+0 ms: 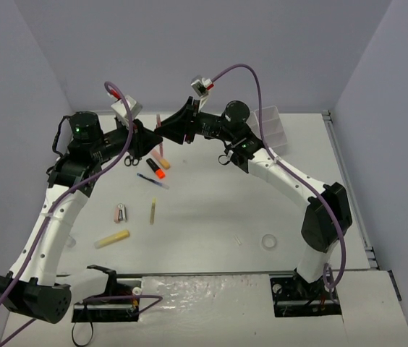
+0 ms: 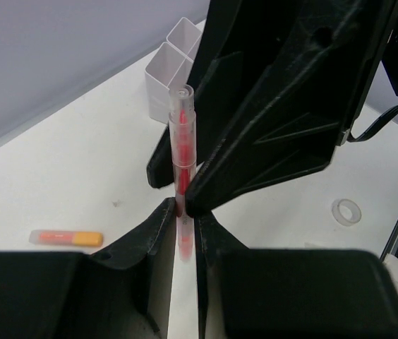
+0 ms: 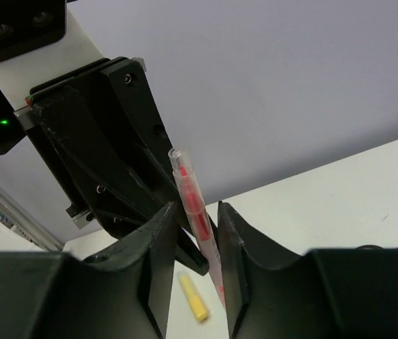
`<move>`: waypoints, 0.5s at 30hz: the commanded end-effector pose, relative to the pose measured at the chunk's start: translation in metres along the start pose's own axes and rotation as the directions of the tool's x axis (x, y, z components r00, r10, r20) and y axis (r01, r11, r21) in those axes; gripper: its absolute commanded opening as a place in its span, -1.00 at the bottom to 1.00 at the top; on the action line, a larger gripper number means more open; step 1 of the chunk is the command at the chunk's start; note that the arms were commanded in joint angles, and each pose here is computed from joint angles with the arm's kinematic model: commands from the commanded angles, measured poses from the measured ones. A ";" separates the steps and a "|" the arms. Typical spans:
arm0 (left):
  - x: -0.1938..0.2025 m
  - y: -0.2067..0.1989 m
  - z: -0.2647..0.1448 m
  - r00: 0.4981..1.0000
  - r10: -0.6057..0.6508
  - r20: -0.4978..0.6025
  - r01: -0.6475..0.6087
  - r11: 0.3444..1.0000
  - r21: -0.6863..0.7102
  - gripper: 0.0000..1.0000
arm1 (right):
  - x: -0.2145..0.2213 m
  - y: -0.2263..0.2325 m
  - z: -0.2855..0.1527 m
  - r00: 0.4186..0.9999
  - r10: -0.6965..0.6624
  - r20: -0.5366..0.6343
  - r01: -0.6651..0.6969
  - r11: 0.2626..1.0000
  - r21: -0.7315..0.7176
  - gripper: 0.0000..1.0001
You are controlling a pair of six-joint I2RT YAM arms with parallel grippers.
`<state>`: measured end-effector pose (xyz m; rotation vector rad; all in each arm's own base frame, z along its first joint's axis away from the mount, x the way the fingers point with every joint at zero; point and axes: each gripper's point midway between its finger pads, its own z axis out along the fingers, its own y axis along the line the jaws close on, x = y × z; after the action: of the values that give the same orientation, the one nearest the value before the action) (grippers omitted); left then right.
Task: Sort the stationery into containers
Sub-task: Place the pen in the storage box.
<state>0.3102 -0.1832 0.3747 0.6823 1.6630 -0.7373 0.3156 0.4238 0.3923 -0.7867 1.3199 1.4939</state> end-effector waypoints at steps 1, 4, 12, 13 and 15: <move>-0.043 -0.010 -0.011 0.989 0.088 0.122 -0.090 0.996 0.006 -1.00 | -0.029 0.019 0.009 0.994 -0.076 0.082 0.081 0.995 -0.063 -0.71; -0.042 -0.010 -0.011 0.989 0.085 0.117 -0.086 0.996 0.007 -1.00 | -0.029 0.018 0.010 0.994 -0.073 0.083 0.078 0.995 -0.061 -0.97; -0.030 0.011 -0.012 0.995 0.057 0.076 -0.049 0.993 -0.108 0.43 | -0.034 -0.001 0.000 0.990 -0.119 0.073 0.117 0.993 0.029 -1.00; -0.030 0.013 -0.013 0.995 0.061 0.073 -0.052 0.991 -0.122 0.75 | -0.037 -0.009 -0.005 0.988 -0.137 0.070 0.133 0.989 0.063 -1.00; -0.028 0.017 -0.016 0.995 0.073 0.067 -0.062 0.986 -0.155 0.94 | -0.048 -0.034 -0.019 0.982 -0.180 0.059 0.169 0.973 0.157 -1.00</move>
<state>0.3178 -0.1748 0.3707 0.6272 1.6966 -0.6831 0.3323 0.4245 0.3773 -0.7628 1.3617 1.4408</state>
